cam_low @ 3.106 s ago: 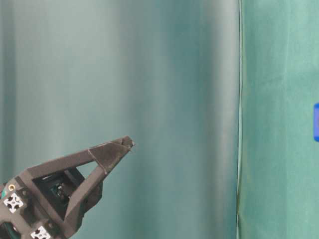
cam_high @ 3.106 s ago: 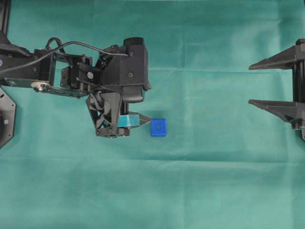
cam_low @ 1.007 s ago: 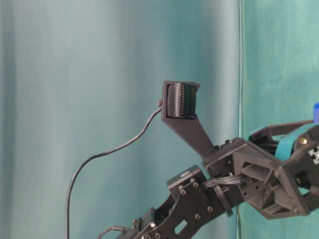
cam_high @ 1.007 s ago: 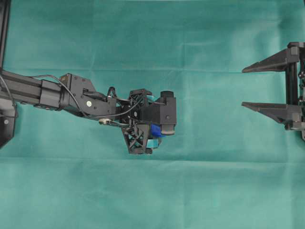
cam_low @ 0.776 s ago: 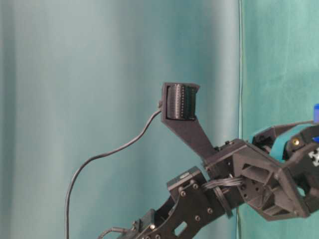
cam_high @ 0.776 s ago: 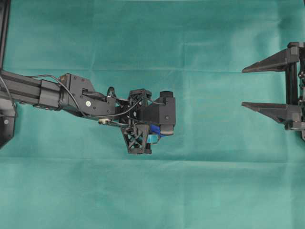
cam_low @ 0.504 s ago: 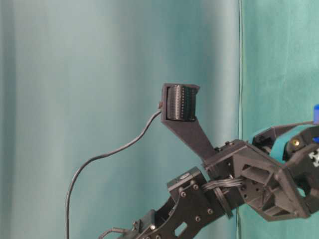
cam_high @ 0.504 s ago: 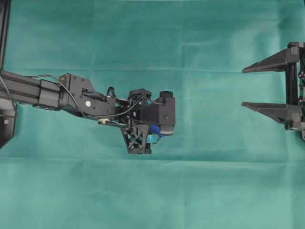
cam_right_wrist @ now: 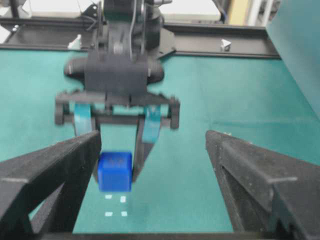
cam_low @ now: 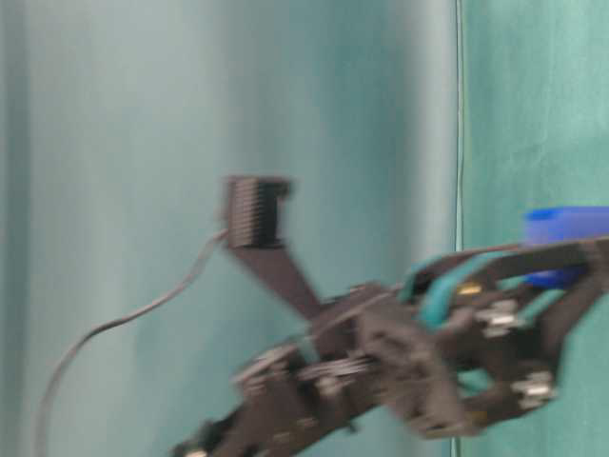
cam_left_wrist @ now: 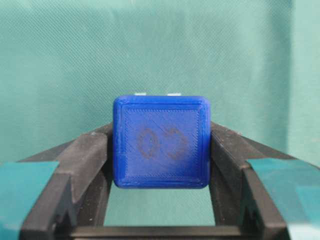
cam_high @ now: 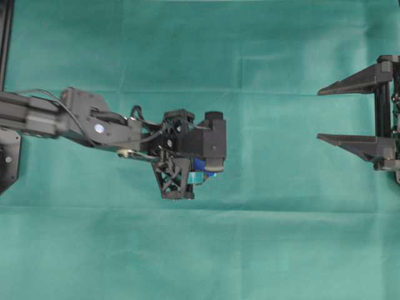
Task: Handover the blue block to the right arm after grasping it with the left arm, then place it in the designated position.
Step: 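Lift the blue cube with the left gripper and raise it up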
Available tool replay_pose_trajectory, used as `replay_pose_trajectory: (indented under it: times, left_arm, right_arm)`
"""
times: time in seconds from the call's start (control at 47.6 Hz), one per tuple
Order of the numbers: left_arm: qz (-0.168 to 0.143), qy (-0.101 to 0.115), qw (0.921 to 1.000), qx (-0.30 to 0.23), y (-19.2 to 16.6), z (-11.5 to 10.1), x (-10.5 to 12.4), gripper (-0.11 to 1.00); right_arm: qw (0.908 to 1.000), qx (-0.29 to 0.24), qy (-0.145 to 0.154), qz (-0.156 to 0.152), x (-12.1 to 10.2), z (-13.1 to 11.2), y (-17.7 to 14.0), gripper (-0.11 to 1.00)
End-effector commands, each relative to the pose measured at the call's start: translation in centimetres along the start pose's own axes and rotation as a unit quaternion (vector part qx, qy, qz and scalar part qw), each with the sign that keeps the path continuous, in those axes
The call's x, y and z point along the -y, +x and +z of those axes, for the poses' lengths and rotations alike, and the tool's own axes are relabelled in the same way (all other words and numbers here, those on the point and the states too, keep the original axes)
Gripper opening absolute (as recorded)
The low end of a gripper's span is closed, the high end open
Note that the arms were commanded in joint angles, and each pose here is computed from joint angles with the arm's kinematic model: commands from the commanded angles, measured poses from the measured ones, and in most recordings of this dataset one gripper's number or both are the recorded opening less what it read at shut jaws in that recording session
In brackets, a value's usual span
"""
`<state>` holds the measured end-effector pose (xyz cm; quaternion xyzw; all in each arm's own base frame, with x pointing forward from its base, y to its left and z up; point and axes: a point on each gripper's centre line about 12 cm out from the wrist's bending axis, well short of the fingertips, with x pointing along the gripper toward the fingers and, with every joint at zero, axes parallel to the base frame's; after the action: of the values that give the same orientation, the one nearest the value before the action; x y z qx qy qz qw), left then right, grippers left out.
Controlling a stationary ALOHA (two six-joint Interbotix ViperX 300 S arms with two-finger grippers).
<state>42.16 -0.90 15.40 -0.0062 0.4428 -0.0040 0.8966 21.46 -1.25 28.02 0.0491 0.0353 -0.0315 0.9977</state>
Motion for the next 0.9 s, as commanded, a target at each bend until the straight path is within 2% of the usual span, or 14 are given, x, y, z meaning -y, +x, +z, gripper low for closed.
replay_pose_trajectory:
  times: [0.0, 0.546, 0.881]
  left_arm:
    - [-0.002, 0.002, 0.9991, 0.041, -3.3, 2.5, 0.2, 0.47]
    - [-0.006, 0.005, 0.9916, 0.129, -13.7, 7.9, 0.5, 0.47]
    - [-0.004, 0.008, 0.9899, 0.141, -17.9, 9.6, 0.5, 0.47]
  right_arm:
    - [0.9999, 0.015, -0.001, 0.001, -0.1, 1.2, 0.2, 0.94]
    - [0.9999, 0.016, -0.001, 0.001, -0.1, 1.3, 0.2, 0.94]
    - [0.9999, 0.015, -0.001, 0.001, -0.1, 1.3, 0.3, 0.94]
